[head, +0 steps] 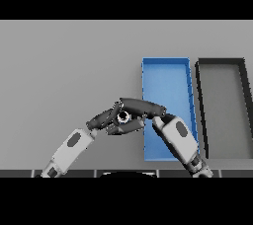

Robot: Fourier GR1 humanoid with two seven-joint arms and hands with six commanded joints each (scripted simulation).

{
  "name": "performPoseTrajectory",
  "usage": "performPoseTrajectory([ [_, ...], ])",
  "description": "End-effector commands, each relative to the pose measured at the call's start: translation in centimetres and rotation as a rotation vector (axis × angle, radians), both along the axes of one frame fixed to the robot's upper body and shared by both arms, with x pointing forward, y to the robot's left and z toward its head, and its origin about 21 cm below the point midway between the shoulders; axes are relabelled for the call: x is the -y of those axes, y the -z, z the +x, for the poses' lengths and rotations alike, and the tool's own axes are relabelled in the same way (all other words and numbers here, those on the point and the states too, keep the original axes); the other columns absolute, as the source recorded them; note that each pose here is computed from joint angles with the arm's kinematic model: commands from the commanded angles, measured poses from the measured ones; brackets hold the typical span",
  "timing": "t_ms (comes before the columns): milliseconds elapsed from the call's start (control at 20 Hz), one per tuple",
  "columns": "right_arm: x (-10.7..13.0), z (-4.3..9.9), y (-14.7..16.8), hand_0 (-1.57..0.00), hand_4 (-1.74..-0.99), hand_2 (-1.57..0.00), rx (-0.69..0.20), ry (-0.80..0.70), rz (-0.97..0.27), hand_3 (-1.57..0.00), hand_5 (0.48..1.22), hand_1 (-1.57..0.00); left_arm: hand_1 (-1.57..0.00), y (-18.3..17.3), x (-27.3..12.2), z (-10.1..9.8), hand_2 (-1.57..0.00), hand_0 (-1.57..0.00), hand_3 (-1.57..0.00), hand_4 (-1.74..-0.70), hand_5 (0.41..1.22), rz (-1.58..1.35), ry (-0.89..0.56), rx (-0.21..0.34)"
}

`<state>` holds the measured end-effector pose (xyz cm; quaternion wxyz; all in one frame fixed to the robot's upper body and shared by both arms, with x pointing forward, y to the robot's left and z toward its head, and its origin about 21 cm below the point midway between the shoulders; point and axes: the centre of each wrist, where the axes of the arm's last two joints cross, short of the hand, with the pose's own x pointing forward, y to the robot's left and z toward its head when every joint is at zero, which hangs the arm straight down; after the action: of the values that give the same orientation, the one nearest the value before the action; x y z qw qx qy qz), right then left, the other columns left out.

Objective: Pick up the blue pipe and place it into the blue bin.

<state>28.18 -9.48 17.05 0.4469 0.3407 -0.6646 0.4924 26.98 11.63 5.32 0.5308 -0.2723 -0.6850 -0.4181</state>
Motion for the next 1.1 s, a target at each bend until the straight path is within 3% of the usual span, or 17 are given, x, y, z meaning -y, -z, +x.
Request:
performPoseTrajectory([
  [0, -0.4, 0.1, -0.4, -1.56, -1.482, -1.56, -0.003, 0.009, -0.015, -1.56, 1.206, -1.56, -0.41, 0.0, -0.1, 0.0, -0.42, -0.5, -0.17, -1.11, 1.184, 0.007, 0.0, -0.001],
  [150, 0.0, -0.1, -0.4, -1.57, -1.484, -1.57, -0.01, 0.006, 0.018, -1.56, 1.214, -1.57, -0.21, 0.2, -0.7, 0.4, -0.21, -0.26, -0.09, -0.95, 0.964, 0.011, -0.014, 0.052],
  [300, 0.1, -0.4, -0.4, -1.57, -1.484, -1.57, -0.014, 0.011, 0.031, -1.57, 1.217, -1.57, -0.11, 0.6, -0.3, 0.3, -0.11, -0.13, -0.04, -0.85, 0.794, 0.056, -0.061, 0.027],
  [400, 0.1, 0.0, -0.6, -1.57, -1.485, -1.57, -0.011, 0.031, 0.042, -1.57, 1.219, -1.57, -0.07, 0.3, -0.3, 0.8, -0.07, -0.08, -0.03, -0.83, 0.719, 0.07, -0.08, 0.039],
  [550, -0.2, -0.1, -0.5, -1.57, -1.487, -1.57, -0.004, 0.028, 0.043, -1.57, 1.22, -1.57, -0.03, 0.9, -0.6, 0.7, -0.04, -0.04, -0.01, -0.84, 0.636, 0.041, -0.092, -0.002],
  [700, 0.1, 0.1, -0.5, -1.57, -1.491, -1.57, -0.018, 0.042, 0.062, -1.57, 1.22, -1.57, -0.02, 0.9, -0.7, 0.6, -0.02, -0.02, -0.01, -0.87, 0.612, 0.083, -0.134, -0.066],
  [950, -0.1, 0.7, -2.2, -1.57, -1.493, -1.57, -0.245, -0.025, 0.16, -1.57, 1.221, -1.57, 0.0, 0.7, -1.0, -0.3, -0.01, -0.01, 0.0, -0.87, 0.543, 0.093, -0.138, -0.069],
  [1050, 0.3, 1.2, -3.8, -1.57, -1.494, -1.57, -0.282, -0.027, 0.172, -1.57, 1.221, -1.57, 0.0, 0.9, -0.8, -0.1, 0.0, 0.0, 0.0, -0.87, 0.529, 0.112, -0.137, -0.068],
])
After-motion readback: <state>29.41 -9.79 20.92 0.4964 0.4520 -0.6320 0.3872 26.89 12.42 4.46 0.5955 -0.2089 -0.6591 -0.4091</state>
